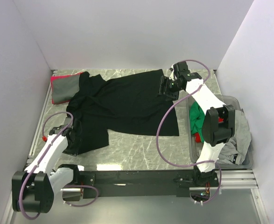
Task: Fold and stack the t-shirts
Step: Fold the tshirt
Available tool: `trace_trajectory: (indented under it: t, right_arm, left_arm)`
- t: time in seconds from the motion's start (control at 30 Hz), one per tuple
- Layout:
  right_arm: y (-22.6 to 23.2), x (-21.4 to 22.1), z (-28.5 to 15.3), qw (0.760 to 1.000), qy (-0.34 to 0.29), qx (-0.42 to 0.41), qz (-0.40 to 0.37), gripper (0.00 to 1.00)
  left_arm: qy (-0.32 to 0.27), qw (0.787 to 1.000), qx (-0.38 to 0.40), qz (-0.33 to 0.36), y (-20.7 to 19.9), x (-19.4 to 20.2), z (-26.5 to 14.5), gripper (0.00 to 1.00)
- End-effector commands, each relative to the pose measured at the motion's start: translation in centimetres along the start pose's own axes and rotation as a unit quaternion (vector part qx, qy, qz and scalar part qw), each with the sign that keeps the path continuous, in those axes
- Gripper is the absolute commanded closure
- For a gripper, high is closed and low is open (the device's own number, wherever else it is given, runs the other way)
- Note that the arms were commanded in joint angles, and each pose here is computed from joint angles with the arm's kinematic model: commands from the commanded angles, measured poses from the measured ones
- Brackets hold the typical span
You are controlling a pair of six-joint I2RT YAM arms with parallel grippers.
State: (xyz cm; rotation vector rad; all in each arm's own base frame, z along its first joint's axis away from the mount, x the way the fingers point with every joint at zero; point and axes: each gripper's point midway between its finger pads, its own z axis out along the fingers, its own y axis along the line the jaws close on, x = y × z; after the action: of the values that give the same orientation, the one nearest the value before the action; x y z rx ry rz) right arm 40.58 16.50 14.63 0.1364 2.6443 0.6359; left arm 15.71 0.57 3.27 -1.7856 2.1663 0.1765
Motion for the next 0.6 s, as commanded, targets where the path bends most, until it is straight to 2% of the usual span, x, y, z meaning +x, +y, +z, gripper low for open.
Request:
trace_trajectory:
  t: [0.0, 0.27, 0.4, 0.5, 0.57]
  right_arm:
    - [0.7, -0.9, -1.6, 0.999, -0.029, -0.013, -0.007, 0.27]
    - [-0.3, -1.4, -2.0, 0.999, -0.034, 0.001, -0.001, 0.26]
    - [-0.9, -1.6, -2.2, 0.999, -0.037, 0.005, 0.005, 0.27]
    - [-1.3, -1.7, -2.3, 0.999, -0.041, 0.01, 0.009, 0.27]
    - [-1.7, -1.3, -2.2, 0.999, -0.037, 0.017, 0.011, 0.27]
  left_arm:
    - [-0.013, 0.999, -0.019, -0.023, -0.1, -0.7, -0.2, 0.52]
    - [-0.004, 0.998, -0.051, -0.021, 0.3, -0.1, 0.7, 0.51]
    - [0.019, 0.998, -0.057, -0.019, 0.8, 1.2, 1.8, 0.52]
    - [0.02, 0.998, -0.055, -0.02, 0.9, 1.5, 2.6, 0.56]
    - [0.019, 0.998, -0.05, -0.015, 0.7, 1.6, 3.0, 0.63]
